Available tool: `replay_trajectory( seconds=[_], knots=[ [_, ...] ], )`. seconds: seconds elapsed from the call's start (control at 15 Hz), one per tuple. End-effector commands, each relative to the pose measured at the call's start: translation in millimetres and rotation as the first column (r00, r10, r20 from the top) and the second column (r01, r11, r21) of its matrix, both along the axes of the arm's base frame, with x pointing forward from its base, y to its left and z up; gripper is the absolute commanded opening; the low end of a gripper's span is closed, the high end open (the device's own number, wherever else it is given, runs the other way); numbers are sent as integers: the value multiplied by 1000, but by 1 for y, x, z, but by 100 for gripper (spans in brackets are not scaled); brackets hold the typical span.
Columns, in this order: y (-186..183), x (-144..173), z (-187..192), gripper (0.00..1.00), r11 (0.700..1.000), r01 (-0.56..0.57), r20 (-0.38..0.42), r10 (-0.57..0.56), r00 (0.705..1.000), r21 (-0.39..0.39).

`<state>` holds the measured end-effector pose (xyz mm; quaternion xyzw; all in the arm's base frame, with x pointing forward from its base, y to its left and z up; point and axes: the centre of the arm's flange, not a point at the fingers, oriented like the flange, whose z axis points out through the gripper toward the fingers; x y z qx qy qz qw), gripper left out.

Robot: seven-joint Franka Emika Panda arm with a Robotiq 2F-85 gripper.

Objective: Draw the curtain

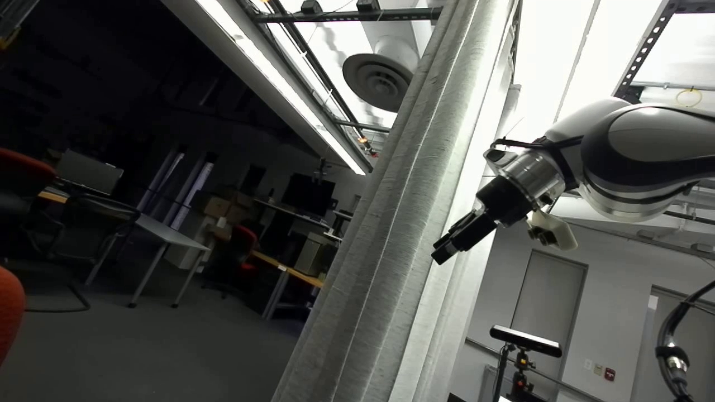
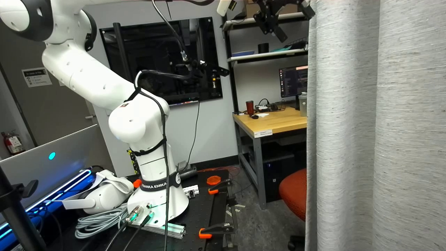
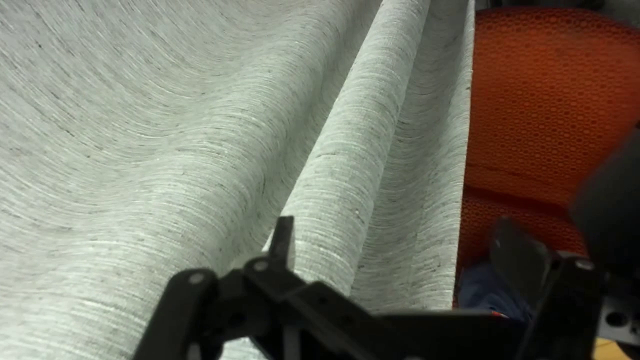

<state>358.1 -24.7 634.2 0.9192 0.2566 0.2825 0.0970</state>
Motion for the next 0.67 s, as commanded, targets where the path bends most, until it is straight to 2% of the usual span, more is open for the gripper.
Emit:
replay_trajectory(
  seconds=[0.0, 0.33, 0.6],
  knots=[
    [3, 3, 3, 100, 1000, 6, 43, -5, 999, -5],
    [10, 12, 19, 100, 994, 82, 193, -93, 977, 68],
    [14, 19, 26, 100, 978, 153, 317, -190, 929, 139]
  ],
)
